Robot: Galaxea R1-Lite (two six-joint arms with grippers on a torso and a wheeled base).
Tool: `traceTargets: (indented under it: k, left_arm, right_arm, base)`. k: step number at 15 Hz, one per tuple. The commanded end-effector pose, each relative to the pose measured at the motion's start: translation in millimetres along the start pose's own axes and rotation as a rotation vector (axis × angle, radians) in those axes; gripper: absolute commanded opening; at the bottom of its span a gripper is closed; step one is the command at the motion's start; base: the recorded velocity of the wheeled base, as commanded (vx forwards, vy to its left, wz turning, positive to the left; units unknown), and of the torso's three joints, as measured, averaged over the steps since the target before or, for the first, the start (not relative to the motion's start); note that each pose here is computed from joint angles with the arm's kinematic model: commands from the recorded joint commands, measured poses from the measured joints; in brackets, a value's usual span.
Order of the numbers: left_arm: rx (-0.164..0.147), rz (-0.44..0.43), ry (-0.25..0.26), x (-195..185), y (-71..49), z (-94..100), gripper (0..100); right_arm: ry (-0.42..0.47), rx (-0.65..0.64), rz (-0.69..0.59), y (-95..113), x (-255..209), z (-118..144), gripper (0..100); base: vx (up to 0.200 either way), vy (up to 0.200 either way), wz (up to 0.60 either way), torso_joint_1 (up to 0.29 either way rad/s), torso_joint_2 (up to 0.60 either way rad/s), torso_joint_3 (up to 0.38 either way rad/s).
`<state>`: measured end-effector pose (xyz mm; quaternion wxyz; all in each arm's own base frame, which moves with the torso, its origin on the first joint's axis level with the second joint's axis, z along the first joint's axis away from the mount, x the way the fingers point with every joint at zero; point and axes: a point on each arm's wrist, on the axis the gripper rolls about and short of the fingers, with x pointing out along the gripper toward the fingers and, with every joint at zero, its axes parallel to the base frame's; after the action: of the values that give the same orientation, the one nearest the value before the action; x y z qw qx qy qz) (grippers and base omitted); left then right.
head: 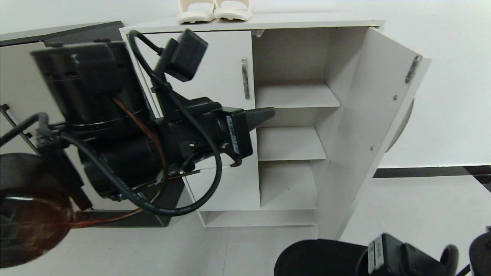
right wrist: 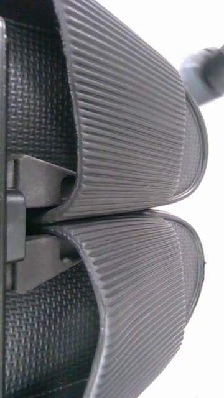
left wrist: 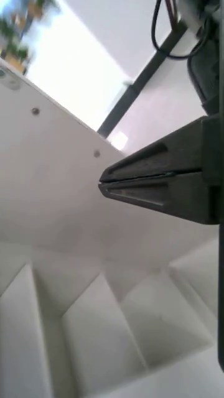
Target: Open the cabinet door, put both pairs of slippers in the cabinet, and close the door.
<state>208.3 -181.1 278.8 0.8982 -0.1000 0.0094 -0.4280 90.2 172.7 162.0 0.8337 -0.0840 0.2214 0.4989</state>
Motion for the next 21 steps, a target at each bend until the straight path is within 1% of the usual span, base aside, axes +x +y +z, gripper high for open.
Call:
traceTargets:
  k: [1, 2, 3, 4, 5, 6, 7, 8, 9, 10, 11, 12, 13, 14, 15, 16, 18, 19, 20, 21]
  left_arm:
    - [0.007, 0.14, -0.082, -38, 2.7, 19.1, 0]
    - [0.013, 0.238, -0.122, -58, -0.3, 28.3, 0]
    - [0.014, 0.319, -0.14, -73, -3.4, 34.7, 0]
    - [0.041, 0.47, -0.118, -102, -5.9, 37.3, 0]
    - [0.065, 0.581, -0.08, -124, 0.7, 33.6, 0]
    - [0.071, 0.668, -0.073, -147, 5.5, 30.5, 0]
    - [0.071, 0.711, -0.076, -157, 6.8, 27.4, 0]
    - [0.077, 0.853, -0.127, -188, 5.6, 19.1, 0]
    - [0.08, 0.915, -0.154, -204, 2.2, 12.5, 0]
    - [0.086, 1.017, -0.177, -232, -6.3, -1.9, 0]
    - [0.085, 1.09, -0.158, -250, -12.8, -15.7, 0]
    - [0.083, 1.153, -0.132, -270, -22.1, -35.7, 0]
    - [0.083, 1.18, -0.126, -286, -31.1, -55.4, 0]
    - [0.089, 1.193, -0.134, -296, -36.3, -72.0, 0]
    - [0.097, 1.216, -0.149, -301, -38.9, -83.6, 0]
    - [0.112, 1.246, -0.149, -305, -40.3, -96.1, 0]
    - [0.148, 1.365, -0.148, -309, -43.0, -124.7, 0]
    - [0.167, 1.409, -0.133, -309, -42.7, -137.5, 0]
    - [0.182, 1.428, -0.086, -309, -37.8, -153.2, 0]
    - [0.173, 1.422, -0.09, -307, -33.0, -160.5, 0]
  right_arm:
    - [0.003, 0.087, -0.156, -2, 27, 9, 0]
    - [-0.018, 0.151, -0.255, -4, 39, 11, 0]
    - [-0.044, 0.19, -0.333, -6, 50, 14, 0]
    - [-0.101, 0.242, -0.474, -13, 66, 22, 0]
    - [-0.132, 0.267, -0.566, -22, 80, 28, 0]
    - [-0.157, 0.277, -0.638, -30, 91, 33, 0]
    - [-0.17, 0.281, -0.674, -35, 95, 35, 0]
    - [-0.189, 0.291, -0.734, -46, 102, 39, 0]
    - [-0.193, 0.288, -0.784, -52, 104, 40, 0]
    - [-0.195, 0.295, -0.874, -65, 106, 39, 0]
    - [-0.198, 0.302, -0.901, -72, 106, 39, 0]
    - [-0.201, 0.313, -0.927, -79, 105, 40, 0]
    - [-0.205, 0.321, -0.945, -85, 104, 40, 0]
    - [-0.208, 0.326, -0.954, -88, 104, 39, 0]
    - [-0.211, 0.33, -0.962, -91, 103, 39, 0]
    - [-0.21, 0.334, -0.974, -95, 102, 39, 0]
    - [-0.203, 0.342, -1.007, -103, 100, 36, 0]
    - [-0.202, 0.347, -1.027, -108, 98, 35, 0]
    - [-0.194, 0.352, -1.057, -115, 95, 33, 0]
    - [-0.179, 0.343, -1.096, -120, 92, 30, 0]
  base:
    - [0.0, 0.0, 0.0, 0.0, 0.0, 0.0]
    - [0.0, 0.0, 0.0, 0.0, 0.0, 0.0]
    - [0.0, 0.0, 0.0, 0.0, 0.0, 0.0]
    - [0.0, 0.0, 0.0, 0.0, 0.0, 0.0]
    - [0.0, 0.0, 0.0, 0.0, 0.0, 0.0]
    - [0.0, 0.0, 0.0, 0.0, 0.0, 0.0]
    - [0.0, 0.0, 0.0, 0.0, 0.0, 0.0]
    - [0.0, 0.0, 0.0, 0.0, 0.0, 0.0]
    - [0.0, 0.0, 0.0, 0.0, 0.0, 0.0]
    - [0.0, 0.0, 0.0, 0.0, 0.0, 0.0]
    - [0.0, 0.0, 0.0, 0.0, 0.0, 0.0]
    - [0.0, 0.0, 0.0, 0.0, 0.0, 0.0]
    - [0.0, 0.0, 0.0, 0.0, 0.0, 0.0]
    - [0.0, 0.0, 0.0, 0.0, 0.0, 0.0]
    - [0.0, 0.0, 0.0, 0.0, 0.0, 0.0]
    - [0.0, 0.0, 0.0, 0.0, 0.0, 0.0]
    - [0.0, 0.0, 0.0, 0.0, 0.0, 0.0]
    - [0.0, 0.0, 0.0, 0.0, 0.0, 0.0]
    - [0.0, 0.0, 0.0, 0.0, 0.0, 0.0]
    - [0.0, 0.0, 0.0, 0.0, 0.0, 0.0]
